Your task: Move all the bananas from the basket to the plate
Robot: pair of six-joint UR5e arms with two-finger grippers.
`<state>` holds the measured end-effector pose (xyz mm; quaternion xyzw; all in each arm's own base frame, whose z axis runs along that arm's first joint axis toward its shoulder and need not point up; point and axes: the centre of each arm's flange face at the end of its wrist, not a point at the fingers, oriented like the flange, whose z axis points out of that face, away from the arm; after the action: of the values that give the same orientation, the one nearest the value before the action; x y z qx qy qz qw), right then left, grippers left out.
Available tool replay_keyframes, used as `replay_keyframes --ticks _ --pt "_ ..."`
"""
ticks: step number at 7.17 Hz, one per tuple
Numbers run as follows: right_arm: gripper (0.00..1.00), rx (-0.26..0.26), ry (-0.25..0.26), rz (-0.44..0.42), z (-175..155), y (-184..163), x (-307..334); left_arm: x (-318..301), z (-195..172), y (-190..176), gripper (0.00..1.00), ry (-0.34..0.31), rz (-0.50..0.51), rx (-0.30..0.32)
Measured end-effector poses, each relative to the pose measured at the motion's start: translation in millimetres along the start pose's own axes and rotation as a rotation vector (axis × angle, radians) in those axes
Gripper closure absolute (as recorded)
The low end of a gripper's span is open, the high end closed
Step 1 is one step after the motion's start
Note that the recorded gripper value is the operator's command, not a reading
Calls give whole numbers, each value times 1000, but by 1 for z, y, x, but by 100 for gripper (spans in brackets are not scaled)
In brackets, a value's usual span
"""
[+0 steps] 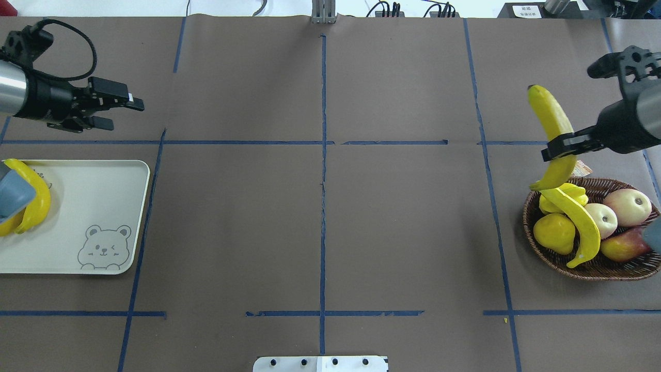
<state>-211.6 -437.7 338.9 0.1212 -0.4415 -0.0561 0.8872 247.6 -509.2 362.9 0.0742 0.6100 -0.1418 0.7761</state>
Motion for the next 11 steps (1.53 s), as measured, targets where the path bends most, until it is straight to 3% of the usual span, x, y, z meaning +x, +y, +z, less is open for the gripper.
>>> replay_keyframes --ticks 3,6,8,11 --pt "98 20 -129 -28 35 -34 -110 76 29 25 1 87 -18 -66" --pt "99 63 -310 -2 54 -33 -174 153 56 53 1 165 -67 -119" --pt "98 73 -361 19 65 -25 -220 196 75 73 1 204 -73 -111" --pt "97 95 -386 35 76 -8 -266 238 101 101 1 241 -115 -92"
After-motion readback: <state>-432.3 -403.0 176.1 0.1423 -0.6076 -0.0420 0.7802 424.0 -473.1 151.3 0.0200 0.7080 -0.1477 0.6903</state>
